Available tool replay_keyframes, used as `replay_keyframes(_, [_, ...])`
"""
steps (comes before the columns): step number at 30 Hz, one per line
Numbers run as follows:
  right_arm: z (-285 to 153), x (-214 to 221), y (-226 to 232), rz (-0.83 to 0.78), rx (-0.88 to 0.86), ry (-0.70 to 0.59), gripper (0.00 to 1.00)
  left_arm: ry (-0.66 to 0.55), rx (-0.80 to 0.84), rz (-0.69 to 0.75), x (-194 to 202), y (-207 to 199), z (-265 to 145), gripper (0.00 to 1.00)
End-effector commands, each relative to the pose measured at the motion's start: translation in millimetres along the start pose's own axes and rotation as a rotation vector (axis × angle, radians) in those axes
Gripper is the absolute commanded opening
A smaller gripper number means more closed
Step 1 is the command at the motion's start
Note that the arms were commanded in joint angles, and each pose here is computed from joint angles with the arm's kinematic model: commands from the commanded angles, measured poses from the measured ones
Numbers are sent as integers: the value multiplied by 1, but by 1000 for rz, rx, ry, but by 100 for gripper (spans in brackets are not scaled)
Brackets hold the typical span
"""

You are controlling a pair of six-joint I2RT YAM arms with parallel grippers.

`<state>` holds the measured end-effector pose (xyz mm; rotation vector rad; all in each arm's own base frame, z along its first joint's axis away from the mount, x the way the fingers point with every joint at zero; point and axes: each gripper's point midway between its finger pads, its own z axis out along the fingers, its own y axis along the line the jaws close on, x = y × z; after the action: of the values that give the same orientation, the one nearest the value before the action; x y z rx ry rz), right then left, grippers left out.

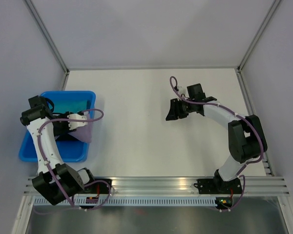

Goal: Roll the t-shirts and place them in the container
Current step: Place the rolled tshirt into the container

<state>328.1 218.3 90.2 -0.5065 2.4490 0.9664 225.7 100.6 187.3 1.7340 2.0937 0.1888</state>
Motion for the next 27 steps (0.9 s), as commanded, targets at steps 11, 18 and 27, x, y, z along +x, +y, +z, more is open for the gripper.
replay_keyframes(11, [1, -19, 36, -77, -54, 39, 52, -15, 28, 16, 72, -4, 23, 2])
replay_keyframes(18, [6, -18, 37, -93, -34, 60, 52, -30, -16, 163, 81, -13, 47, 2])
replay_keyframes(27, [9, -13, 39, -80, -6, 74, 52, -74, 40, 282, 82, -25, 82, 2])
